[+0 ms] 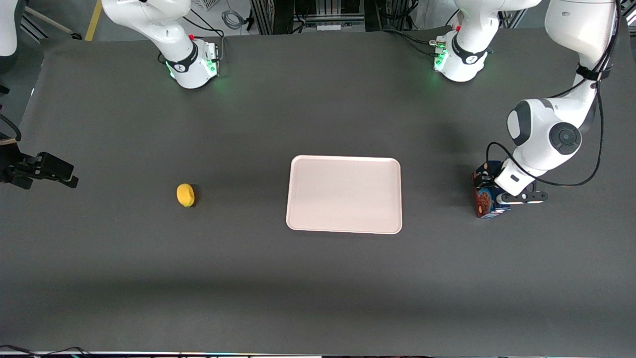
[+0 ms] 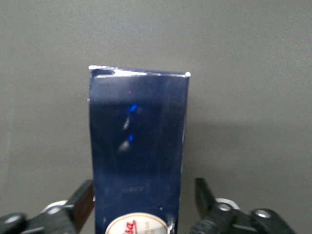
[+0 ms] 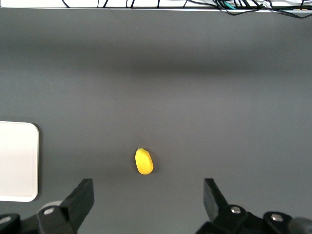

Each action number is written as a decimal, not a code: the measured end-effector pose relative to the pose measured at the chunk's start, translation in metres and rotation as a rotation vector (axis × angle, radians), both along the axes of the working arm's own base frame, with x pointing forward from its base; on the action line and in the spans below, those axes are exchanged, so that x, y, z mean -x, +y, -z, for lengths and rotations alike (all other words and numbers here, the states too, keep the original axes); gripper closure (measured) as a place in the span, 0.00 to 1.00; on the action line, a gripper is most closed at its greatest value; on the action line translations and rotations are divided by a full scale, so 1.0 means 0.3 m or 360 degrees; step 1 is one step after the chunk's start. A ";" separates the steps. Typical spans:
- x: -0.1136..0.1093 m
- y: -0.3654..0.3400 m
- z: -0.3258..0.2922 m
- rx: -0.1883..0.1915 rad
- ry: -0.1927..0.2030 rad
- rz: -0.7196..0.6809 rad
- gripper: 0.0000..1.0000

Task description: Place cookie box on tray

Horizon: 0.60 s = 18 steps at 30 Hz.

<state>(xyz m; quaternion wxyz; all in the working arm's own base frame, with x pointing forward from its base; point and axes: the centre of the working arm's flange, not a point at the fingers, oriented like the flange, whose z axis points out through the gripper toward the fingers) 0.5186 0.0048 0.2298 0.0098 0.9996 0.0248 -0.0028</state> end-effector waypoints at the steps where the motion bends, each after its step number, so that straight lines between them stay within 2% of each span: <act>1: 0.000 -0.001 0.000 0.0000 0.0000 0.0000 0.19; 4: -0.001 -0.003 -0.001 0.0000 -0.0002 0.0002 0.23; 7: -0.002 -0.004 -0.002 0.0000 -0.0003 0.0002 0.23; 9: -0.004 -0.003 -0.004 0.0000 -0.0005 0.0001 0.31; 13: -0.017 -0.004 -0.017 0.0001 -0.0018 0.0002 0.52; 16: -0.025 -0.005 -0.027 0.0002 -0.0002 0.0003 0.56; 18: -0.030 -0.005 -0.032 0.0003 0.0013 0.0003 0.63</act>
